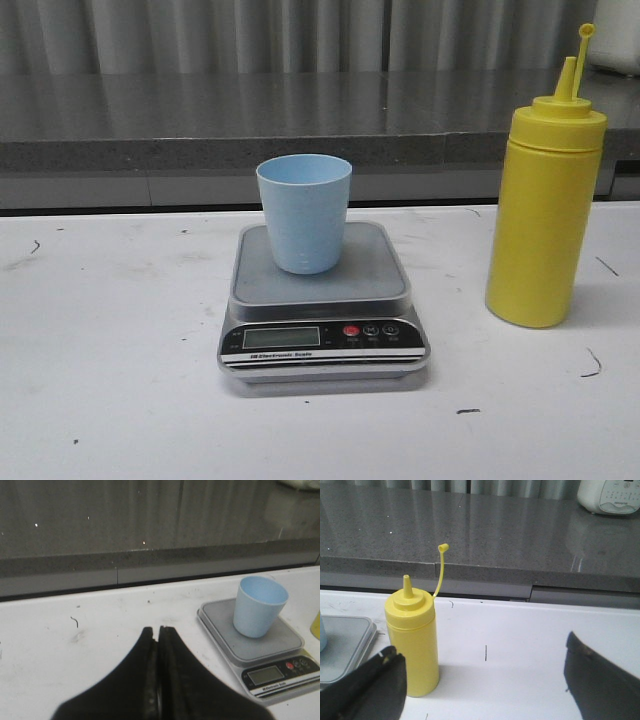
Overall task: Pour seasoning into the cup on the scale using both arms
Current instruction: 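Move the right gripper to the yellow squeeze bottle and grasp it, then lift the yellow bottle with the right gripper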
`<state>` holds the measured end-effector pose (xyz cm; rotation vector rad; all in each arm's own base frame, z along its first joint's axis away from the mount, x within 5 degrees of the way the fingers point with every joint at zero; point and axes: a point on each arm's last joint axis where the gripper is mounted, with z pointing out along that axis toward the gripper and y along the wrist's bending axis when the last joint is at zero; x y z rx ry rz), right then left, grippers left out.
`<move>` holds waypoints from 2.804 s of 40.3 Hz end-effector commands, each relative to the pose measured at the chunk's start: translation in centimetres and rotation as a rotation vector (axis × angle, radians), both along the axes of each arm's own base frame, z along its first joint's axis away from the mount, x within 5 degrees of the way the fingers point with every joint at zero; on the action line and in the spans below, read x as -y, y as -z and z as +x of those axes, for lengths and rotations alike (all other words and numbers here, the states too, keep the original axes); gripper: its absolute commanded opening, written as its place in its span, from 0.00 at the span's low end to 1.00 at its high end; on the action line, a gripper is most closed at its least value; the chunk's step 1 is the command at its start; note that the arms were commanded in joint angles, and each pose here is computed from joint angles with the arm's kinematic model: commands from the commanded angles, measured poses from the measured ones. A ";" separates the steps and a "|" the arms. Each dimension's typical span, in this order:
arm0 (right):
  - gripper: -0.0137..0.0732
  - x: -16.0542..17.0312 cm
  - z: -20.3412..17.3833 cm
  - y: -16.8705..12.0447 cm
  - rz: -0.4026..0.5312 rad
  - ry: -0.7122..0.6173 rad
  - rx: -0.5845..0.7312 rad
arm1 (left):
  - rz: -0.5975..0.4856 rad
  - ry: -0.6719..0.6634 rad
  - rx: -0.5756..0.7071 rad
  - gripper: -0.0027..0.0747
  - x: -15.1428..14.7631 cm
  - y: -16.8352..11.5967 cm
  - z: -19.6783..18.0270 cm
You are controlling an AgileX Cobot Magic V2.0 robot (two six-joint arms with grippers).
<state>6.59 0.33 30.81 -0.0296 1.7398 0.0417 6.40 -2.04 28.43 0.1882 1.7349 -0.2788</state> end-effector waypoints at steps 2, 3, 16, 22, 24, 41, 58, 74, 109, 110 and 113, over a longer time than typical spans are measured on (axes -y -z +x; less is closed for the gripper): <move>0.91 0.1 0.2 -1.7 -0.007 0.010 0.094 | -0.079 -0.010 0.180 0.01 -0.4 -1.7 -1.1; 0.91 0.1 0.2 -1.7 -0.007 0.010 0.094 | -0.081 -0.010 0.188 0.01 -0.4 -1.7 -1.2; 0.91 0.0 3.6 -2.4 0.031 0.015 0.157 | -0.085 -0.010 0.202 0.01 -0.5 -1.8 -1.5; 0.91 -0.4 7.4 -1.3 0.078 0.005 0.087 | -0.085 -0.010 0.202 0.01 -0.5 -1.8 -1.5; 0.91 -0.7 8.4 -0.8 0.087 -0.012 0.066 | -0.085 -0.010 0.202 0.01 -0.5 -1.8 -1.5; 0.91 -5.2 12.7 6.3 0.090 -0.184 -0.126 | -0.085 -0.010 0.202 0.01 -0.5 -1.8 -1.5; 0.91 -5.3 14.6 12.5 0.119 -0.103 -0.076 | -0.085 -0.010 0.202 0.01 -0.5 -1.8 -1.5; 0.91 -5.8 16.3 15.0 0.152 -0.111 0.050 | -0.085 -0.010 0.202 0.01 -0.5 -1.8 -1.5; 0.91 -7.2 20.7 17.2 0.169 -0.104 0.072 | -0.084 -0.010 0.201 0.01 -0.5 -1.8 -1.4; 0.91 -7.2 20.7 17.2 0.170 -0.105 0.074 | -0.084 -0.010 0.201 0.01 -0.5 -1.8 -1.4; 0.91 -7.2 20.7 17.2 0.170 -0.105 0.079 | -0.084 -0.010 0.201 0.01 -0.5 -1.8 -1.4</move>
